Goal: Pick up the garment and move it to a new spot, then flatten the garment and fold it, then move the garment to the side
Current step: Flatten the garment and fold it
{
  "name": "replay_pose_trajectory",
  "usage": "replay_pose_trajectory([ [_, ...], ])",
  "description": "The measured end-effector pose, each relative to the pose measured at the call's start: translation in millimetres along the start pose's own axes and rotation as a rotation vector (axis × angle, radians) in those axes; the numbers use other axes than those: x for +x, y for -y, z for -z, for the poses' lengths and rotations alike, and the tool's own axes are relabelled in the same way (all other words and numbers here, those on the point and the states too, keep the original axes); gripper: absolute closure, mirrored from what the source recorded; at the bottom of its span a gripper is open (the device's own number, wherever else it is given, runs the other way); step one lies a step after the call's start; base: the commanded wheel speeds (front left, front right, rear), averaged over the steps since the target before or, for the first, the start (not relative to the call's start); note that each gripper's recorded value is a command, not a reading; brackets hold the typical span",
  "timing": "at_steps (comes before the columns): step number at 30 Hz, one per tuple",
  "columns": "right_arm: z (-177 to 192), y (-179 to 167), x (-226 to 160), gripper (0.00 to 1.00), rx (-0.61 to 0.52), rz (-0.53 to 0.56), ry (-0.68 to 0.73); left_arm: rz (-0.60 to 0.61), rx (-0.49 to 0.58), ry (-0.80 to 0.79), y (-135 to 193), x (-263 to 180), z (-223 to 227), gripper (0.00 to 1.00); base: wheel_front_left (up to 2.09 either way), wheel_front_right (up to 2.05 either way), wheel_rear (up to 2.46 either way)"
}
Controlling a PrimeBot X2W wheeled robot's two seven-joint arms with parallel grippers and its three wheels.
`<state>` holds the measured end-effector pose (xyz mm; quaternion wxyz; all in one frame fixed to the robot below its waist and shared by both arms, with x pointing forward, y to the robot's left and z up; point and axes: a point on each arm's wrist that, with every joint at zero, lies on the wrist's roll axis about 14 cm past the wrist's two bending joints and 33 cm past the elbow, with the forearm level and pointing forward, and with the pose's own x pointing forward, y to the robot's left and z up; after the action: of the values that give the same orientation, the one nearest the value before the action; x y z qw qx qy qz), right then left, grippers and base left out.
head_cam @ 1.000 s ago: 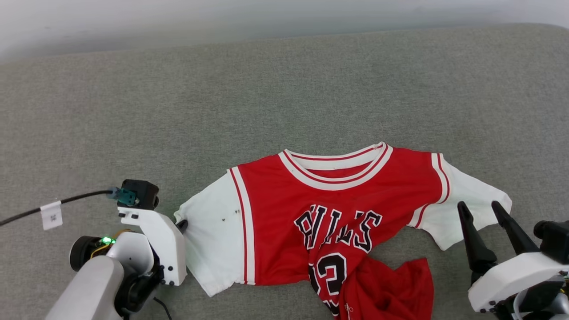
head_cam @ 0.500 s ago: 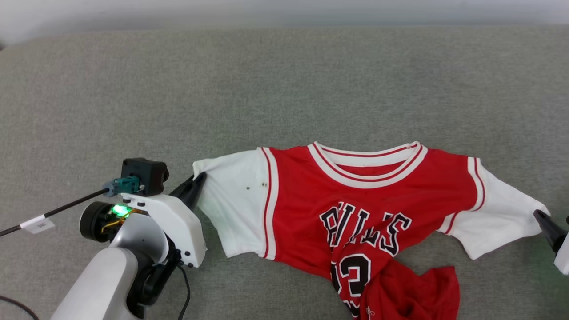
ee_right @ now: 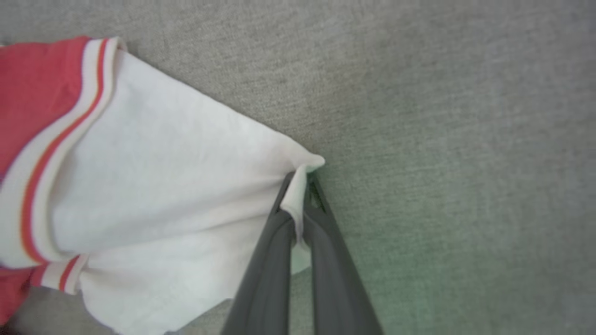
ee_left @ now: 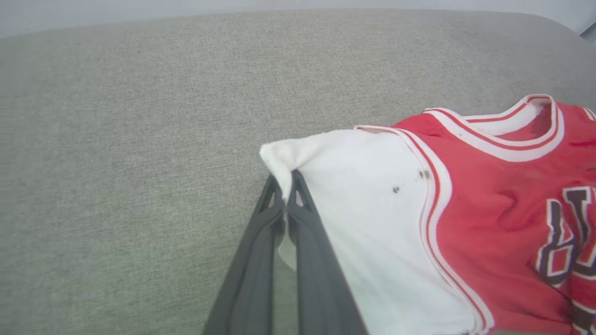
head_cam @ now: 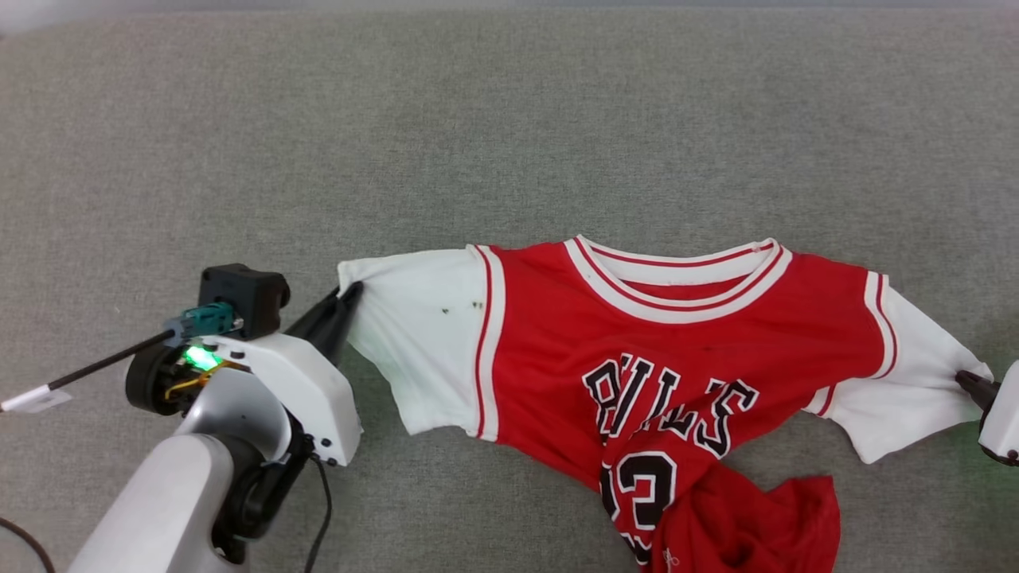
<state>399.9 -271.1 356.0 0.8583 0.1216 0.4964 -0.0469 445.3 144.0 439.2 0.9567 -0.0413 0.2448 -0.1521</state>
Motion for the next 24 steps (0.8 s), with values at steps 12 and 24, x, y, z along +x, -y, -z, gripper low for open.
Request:
replay_pose_trajectory([
  [12, -92, -20, -77, 1.00, -0.142, 0.002, 0.368, -0.126, 0.136, 0.284, -31, -30, -99, 1.00, 0.00, 0.00, 0.00],
  [24, -220, -55, -168, 1.00, -0.251, 0.004, 0.787, -0.186, 0.204, 0.646, -50, -48, -240, 1.00, 0.00, 0.00, 0.00],
])
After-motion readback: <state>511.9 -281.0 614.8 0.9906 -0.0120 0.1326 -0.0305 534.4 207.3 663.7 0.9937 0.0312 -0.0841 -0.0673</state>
